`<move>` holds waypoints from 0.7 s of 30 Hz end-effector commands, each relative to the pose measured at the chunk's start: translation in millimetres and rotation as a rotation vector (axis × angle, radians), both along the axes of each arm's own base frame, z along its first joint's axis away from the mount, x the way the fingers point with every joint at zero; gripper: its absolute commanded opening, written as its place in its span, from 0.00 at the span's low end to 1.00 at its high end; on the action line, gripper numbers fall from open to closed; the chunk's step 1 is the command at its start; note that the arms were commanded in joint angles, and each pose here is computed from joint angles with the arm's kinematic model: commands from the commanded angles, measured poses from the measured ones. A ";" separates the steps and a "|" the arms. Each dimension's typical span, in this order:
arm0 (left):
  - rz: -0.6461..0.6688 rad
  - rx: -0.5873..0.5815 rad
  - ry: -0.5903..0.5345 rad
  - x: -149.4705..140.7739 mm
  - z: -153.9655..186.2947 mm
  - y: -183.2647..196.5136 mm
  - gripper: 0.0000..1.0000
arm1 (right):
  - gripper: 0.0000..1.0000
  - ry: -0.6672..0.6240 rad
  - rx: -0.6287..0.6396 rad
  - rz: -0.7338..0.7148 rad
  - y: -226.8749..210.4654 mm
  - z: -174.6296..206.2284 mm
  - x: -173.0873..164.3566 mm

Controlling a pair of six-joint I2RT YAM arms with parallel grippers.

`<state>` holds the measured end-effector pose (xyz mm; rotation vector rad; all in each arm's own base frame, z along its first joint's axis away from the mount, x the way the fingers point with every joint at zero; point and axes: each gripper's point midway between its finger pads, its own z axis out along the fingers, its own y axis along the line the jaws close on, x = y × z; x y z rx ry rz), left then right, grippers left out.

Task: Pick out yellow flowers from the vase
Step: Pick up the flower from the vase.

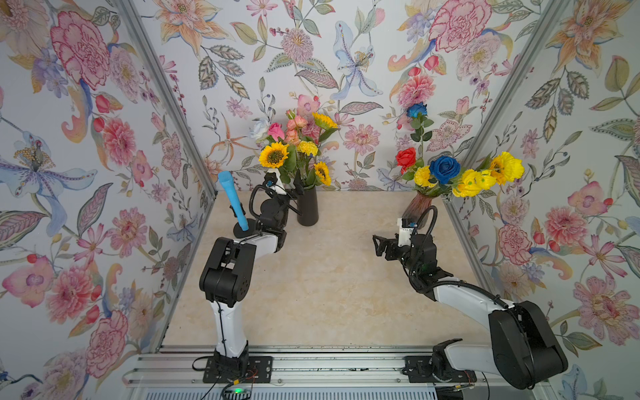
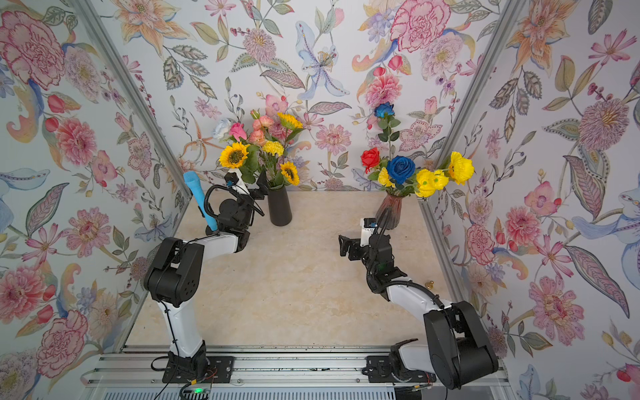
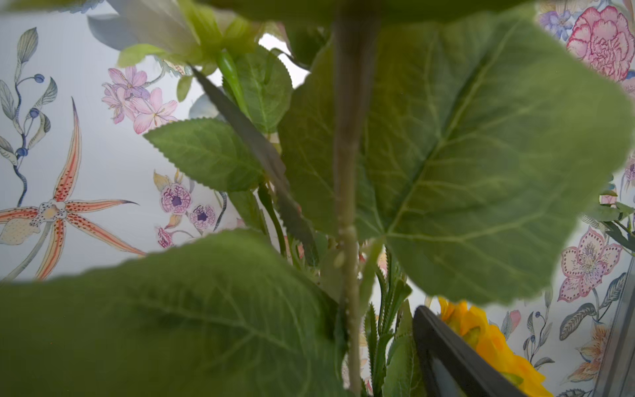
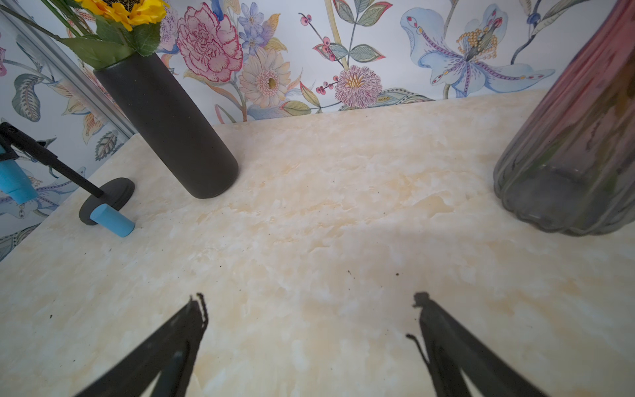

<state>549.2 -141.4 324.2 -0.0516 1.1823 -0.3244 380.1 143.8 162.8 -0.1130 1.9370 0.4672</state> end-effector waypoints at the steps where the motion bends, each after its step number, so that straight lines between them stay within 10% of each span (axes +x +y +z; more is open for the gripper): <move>1: 0.003 -0.039 0.046 10.6 -11.3 -3.2 0.88 | 1.00 -0.048 0.003 -0.002 2.9 15.7 4.8; 21: -0.035 0.040 0.052 -7.4 -22.6 -9.1 0.39 | 1.00 -0.046 0.005 0.011 7.9 14.7 3.5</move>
